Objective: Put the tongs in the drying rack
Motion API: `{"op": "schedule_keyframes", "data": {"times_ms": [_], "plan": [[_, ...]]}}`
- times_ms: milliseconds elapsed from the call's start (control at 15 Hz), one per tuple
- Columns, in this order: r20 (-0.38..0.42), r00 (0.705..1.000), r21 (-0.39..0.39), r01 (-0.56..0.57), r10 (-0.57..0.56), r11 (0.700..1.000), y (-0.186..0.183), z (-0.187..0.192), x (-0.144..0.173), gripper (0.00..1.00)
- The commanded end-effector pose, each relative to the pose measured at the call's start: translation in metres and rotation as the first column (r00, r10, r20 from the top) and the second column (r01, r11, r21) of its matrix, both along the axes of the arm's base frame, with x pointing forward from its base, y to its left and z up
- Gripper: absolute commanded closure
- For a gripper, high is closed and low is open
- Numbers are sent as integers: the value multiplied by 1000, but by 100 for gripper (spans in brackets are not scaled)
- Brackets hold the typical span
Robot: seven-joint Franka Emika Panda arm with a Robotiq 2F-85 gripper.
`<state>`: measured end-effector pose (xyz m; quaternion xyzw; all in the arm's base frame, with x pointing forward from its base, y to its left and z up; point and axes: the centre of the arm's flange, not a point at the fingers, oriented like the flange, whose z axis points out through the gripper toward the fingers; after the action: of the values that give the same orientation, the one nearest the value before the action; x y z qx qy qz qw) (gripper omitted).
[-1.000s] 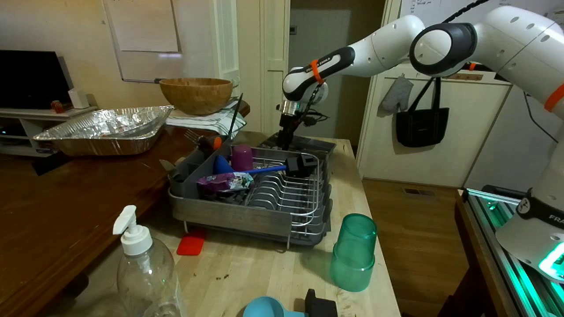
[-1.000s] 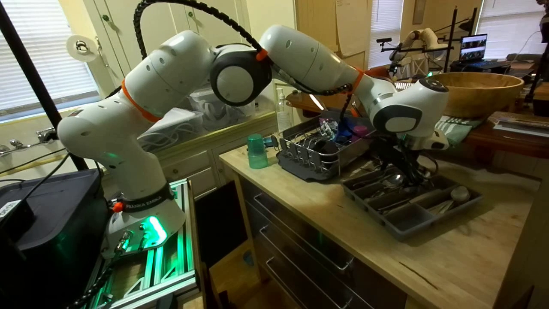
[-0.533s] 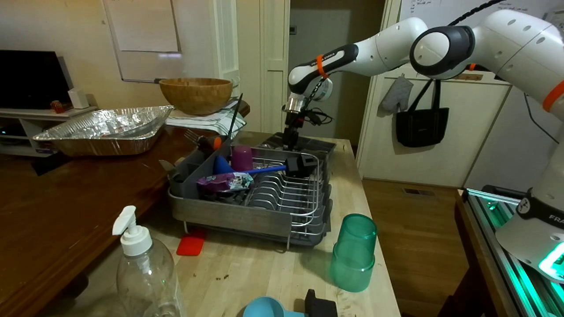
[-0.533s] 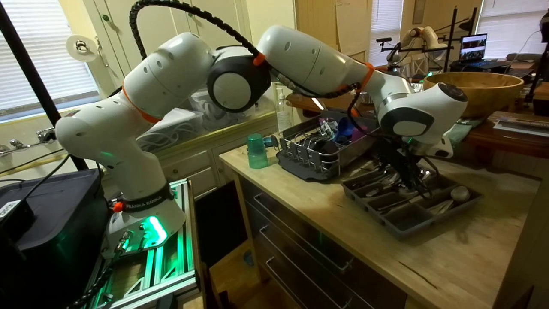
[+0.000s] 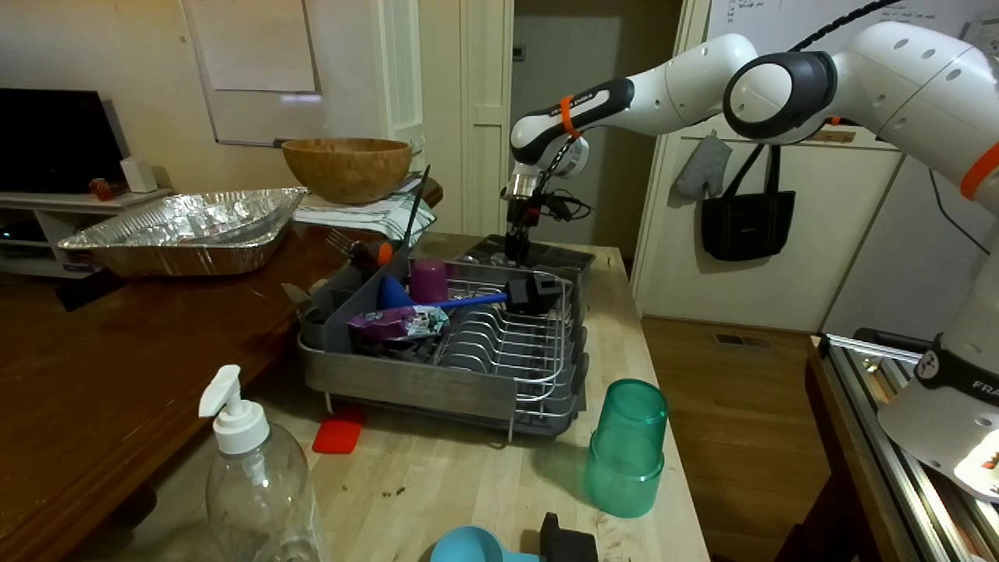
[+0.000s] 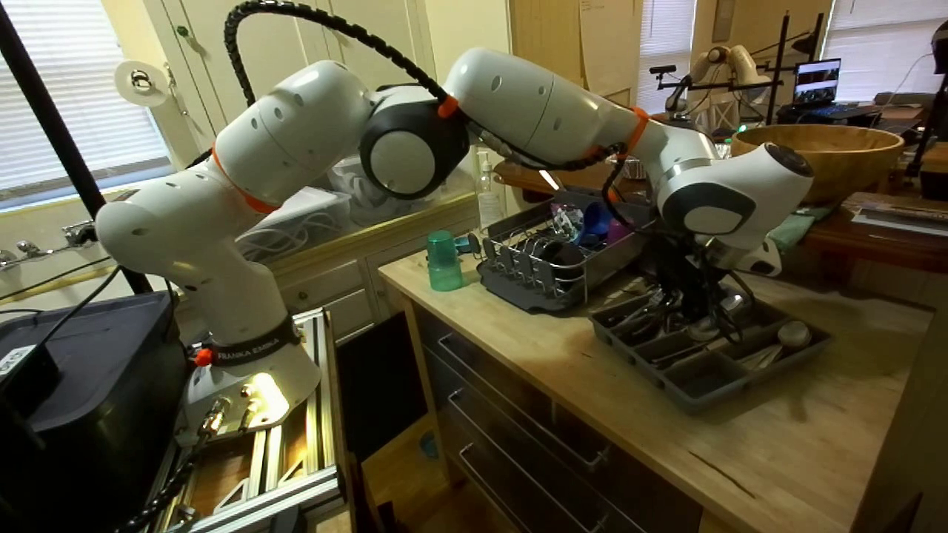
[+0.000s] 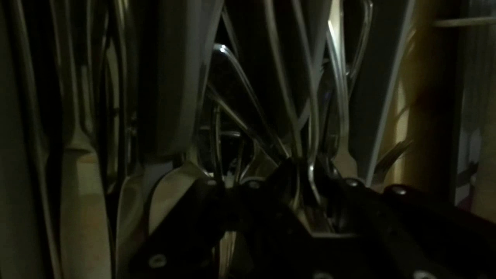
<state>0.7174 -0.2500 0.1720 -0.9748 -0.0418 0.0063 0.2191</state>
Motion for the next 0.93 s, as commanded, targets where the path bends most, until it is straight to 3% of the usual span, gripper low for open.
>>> {"op": "schedule_keyframes", "data": {"times_ms": [0,267,867], "plan": [[-26,998,-7,57,-58,998,5,5,7,100],[23,995,-41,98,-98,994,5,28,0,97],[246,960,-122,170,-137,978,8,101,-27,97]]}}
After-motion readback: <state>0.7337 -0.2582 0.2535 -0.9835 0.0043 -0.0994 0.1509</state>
